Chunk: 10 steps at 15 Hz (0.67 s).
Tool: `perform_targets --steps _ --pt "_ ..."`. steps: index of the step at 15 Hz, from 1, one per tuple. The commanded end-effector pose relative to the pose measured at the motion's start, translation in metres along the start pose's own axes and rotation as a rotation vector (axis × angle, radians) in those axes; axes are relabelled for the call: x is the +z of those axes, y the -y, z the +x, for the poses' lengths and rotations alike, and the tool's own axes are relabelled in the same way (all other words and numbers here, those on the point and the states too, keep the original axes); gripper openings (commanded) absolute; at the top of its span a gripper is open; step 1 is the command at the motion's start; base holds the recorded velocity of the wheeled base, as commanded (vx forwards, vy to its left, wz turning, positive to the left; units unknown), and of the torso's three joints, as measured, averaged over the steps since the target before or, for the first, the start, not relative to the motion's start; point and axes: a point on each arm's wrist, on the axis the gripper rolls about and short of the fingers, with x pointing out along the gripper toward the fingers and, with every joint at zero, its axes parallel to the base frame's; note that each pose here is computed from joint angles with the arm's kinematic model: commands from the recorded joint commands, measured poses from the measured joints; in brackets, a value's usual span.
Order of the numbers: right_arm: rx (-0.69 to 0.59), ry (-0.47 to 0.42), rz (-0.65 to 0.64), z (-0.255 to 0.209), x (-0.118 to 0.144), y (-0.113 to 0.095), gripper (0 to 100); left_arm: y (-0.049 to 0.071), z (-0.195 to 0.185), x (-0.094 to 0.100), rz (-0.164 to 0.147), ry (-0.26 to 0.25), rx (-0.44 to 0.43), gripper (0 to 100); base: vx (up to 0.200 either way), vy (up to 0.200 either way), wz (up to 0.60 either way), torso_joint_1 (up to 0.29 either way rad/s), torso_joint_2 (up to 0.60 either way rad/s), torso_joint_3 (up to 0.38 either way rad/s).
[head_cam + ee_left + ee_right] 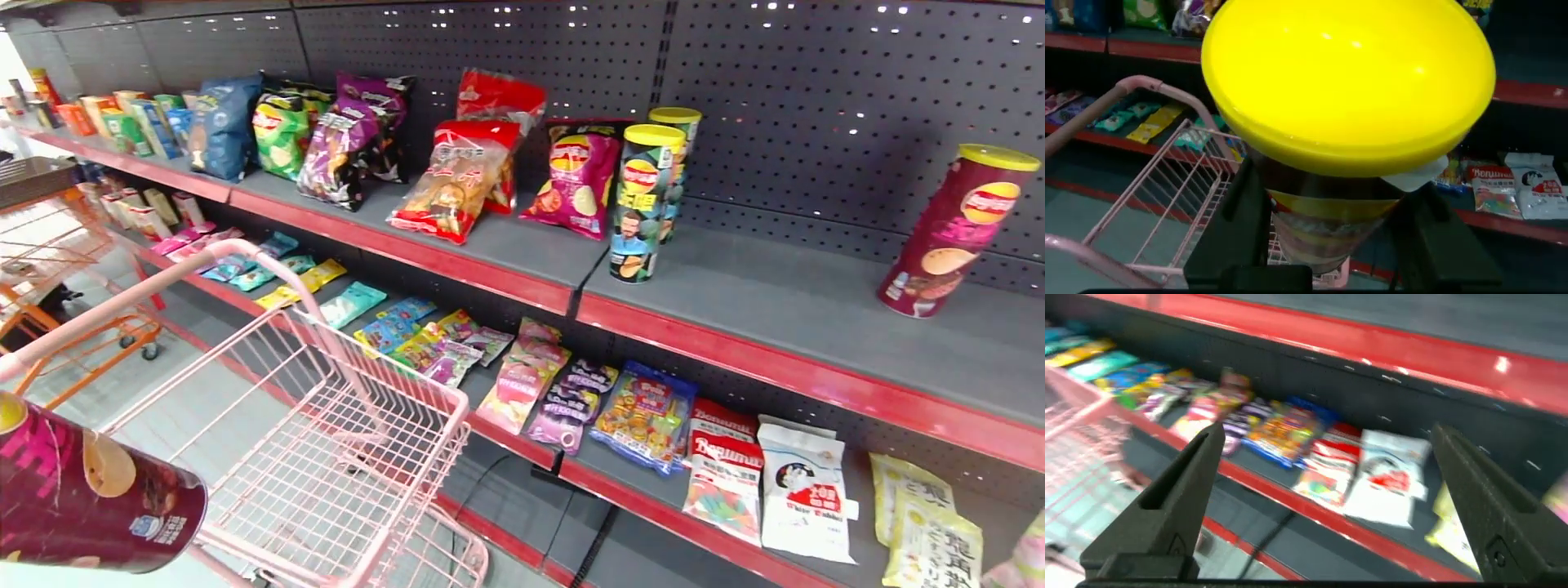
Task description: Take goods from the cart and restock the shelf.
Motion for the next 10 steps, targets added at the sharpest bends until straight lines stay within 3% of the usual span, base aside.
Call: perform_targets --steps 1,2,4,5,7,9,10 --pt "0.001 0.001 0.000 0.0000 0.0001 0.0000 100 0.0001 -0.0008 0.0000 0.014 0.004 0.004 0 0.000 0.000 -0.60 0.022 0.01 -0.002" --pt "0.001 0.002 0.000 -0.0001 0.0005 0.0000 100 -0.0005 -0.0001 -0.0001 0.054 0.000 0.024 0 0.000 0.000 -0.60 0.007 -0.01 -0.002" --pt "0.001 0.002 0.000 -0.0001 0.0005 0.0000 100 -0.0008 0.0002 -0.0002 0.085 -0.003 0.036 0 0.000 0.000 -0.60 0.002 0.00 0.005" --pt "0.001 0.002 0.000 -0.0001 0.0005 0.0000 100 -0.0008 0.0002 -0.0002 0.085 -0.003 0.036 0 0.000 0.000 -0.60 0.007 0.01 -0.002" --pt "0.001 0.002 0.000 -0.0001 0.0005 0.0000 100 -0.0008 0.0002 -0.0003 0.130 -0.005 0.036 0 0.000 0.000 -0.60 0.002 0.00 0.005" --pt "0.001 0.002 -0.003 -0.0001 0.0005 0.0000 100 -0.0007 -0.0003 0.0001 0.149 -0.003 0.036 0 0.000 0.000 0.00 0.000 0.00 0.000" --pt "0.002 0.002 -0.003 -0.0001 0.0005 0.0000 100 -0.0006 -0.0006 -0.0003 0.163 -0.006 0.036 0 0.200 0.000 0.00 0.002 0.00 -0.002"
